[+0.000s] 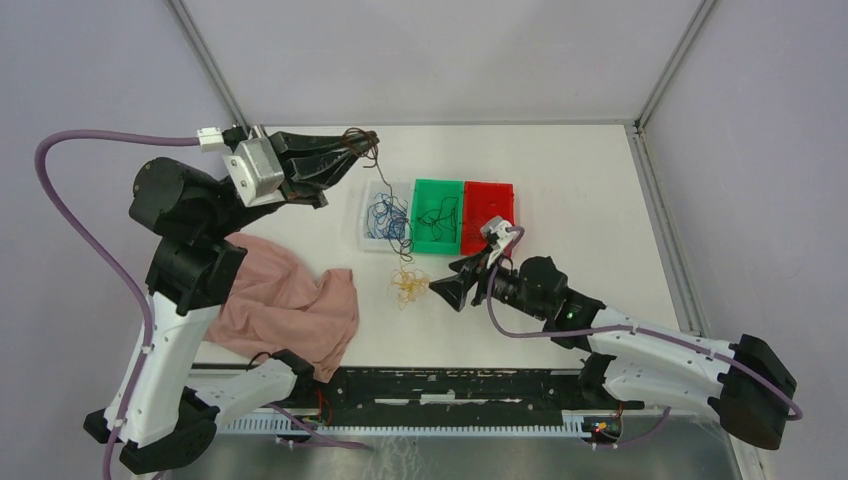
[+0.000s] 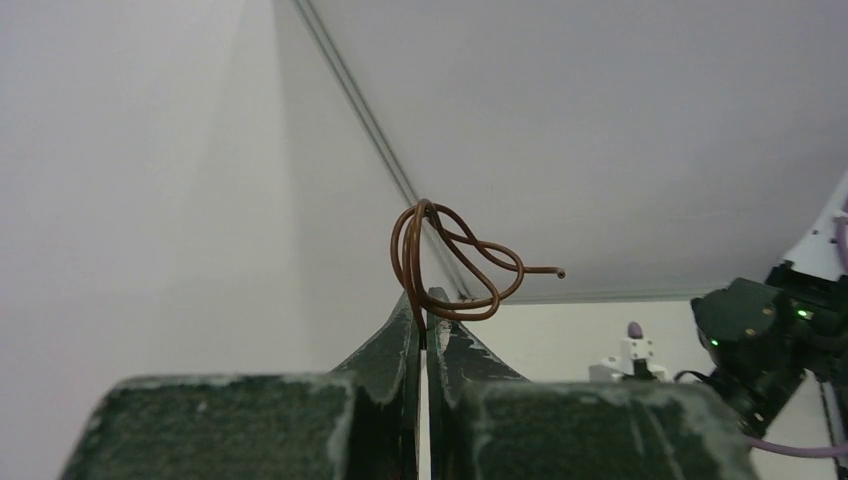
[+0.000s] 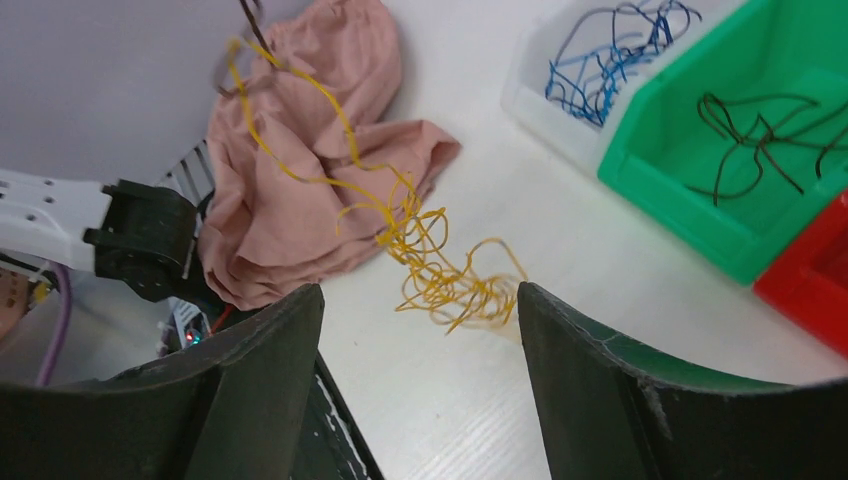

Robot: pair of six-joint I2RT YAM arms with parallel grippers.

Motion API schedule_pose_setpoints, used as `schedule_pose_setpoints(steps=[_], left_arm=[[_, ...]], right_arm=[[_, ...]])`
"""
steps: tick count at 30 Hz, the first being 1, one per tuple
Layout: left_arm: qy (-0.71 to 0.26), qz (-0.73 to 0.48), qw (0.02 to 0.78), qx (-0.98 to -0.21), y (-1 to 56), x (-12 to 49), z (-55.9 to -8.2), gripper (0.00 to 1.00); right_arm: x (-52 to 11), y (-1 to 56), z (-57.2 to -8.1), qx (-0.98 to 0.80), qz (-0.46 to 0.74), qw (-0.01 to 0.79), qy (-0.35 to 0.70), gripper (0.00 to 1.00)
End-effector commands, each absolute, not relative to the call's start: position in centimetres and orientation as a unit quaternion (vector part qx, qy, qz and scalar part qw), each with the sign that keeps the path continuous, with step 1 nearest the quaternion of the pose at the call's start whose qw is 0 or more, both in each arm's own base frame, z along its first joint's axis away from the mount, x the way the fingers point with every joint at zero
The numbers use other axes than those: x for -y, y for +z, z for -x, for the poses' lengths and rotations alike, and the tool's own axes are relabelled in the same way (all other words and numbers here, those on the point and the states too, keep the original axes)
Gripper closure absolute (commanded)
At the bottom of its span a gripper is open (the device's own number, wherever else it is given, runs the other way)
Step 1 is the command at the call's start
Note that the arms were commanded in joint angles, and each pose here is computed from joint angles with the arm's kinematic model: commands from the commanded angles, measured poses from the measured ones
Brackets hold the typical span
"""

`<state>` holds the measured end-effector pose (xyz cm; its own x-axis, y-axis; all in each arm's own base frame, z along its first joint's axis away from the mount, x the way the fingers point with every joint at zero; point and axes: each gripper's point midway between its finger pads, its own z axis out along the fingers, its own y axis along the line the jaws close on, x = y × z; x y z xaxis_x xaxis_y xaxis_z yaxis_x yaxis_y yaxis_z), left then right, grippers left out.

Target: Untangle the cables

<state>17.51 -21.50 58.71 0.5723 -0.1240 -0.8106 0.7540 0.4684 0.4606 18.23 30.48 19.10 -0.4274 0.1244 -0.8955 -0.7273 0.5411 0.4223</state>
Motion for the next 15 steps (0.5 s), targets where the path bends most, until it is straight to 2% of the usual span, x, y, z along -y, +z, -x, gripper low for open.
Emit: schedule_pose_setpoints(steps=[1, 3, 15], left_arm=[[-0.332, -0.45, 0.743, -0.368, 57.8, 22.2, -15.7, 0.97], [-0.328, -0.448, 0.745, -0.369, 57.8, 22.1, -15.7, 0.97], [-0.323, -0.446, 0.751, -0.363, 58.9, 21.6, -15.2, 0.97]], right_arm=[[-32.1, 24.1, -18.4, -0.688, 0.221, 0.512, 0.464, 0.25], [-32.5, 24.5, -18.5, -0.687, 0.22, 0.509, 0.469, 0.27], [-35.7, 24.5, -18.9, -0.68, 0.241, 0.483, 0.495, 0.28]])
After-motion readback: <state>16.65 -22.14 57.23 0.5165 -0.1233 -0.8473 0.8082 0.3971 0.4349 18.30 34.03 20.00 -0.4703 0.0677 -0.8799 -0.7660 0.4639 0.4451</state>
